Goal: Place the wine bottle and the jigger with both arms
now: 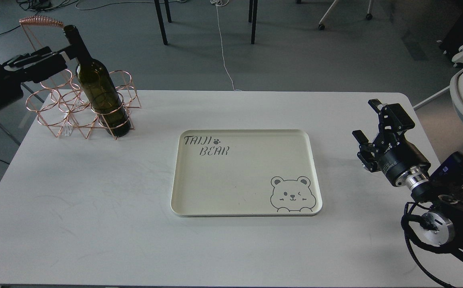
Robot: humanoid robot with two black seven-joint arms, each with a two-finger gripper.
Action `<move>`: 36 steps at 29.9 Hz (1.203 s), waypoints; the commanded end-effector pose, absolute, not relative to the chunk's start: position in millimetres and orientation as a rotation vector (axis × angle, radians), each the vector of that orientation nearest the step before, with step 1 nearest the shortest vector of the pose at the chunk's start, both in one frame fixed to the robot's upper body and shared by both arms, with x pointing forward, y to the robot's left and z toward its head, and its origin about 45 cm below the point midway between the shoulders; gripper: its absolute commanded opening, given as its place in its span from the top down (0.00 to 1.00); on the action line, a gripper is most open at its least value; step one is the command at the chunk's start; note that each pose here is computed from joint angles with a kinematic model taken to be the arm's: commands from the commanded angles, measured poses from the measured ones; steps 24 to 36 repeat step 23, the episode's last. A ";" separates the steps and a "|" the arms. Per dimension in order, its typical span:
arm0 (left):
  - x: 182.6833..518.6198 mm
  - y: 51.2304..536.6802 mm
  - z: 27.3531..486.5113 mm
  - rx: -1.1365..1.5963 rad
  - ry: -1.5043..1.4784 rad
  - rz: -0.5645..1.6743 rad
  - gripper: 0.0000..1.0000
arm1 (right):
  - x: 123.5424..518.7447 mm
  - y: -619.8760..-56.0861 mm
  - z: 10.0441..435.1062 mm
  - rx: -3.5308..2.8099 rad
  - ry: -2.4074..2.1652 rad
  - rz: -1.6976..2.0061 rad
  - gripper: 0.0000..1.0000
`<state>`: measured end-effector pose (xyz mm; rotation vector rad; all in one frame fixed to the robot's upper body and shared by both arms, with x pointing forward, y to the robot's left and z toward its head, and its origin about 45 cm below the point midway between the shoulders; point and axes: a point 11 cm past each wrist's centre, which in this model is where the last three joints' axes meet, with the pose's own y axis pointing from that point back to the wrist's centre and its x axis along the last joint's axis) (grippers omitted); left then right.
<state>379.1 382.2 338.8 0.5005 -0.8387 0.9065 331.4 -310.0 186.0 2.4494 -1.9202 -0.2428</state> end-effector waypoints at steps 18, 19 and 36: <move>336.3 264.3 183.1 -0.209 0.135 1.249 0.02 | 334.4 -299.3 176.7 2.447 -1.979 -0.302 0.02; 337.8 267.0 177.2 -0.209 0.152 1.270 0.02 | 333.4 -299.0 175.4 2.445 -1.975 -0.305 0.02; 339.0 272.2 172.0 -0.228 0.186 1.287 0.02 | 330.1 -299.9 171.2 2.435 -1.974 -0.320 0.02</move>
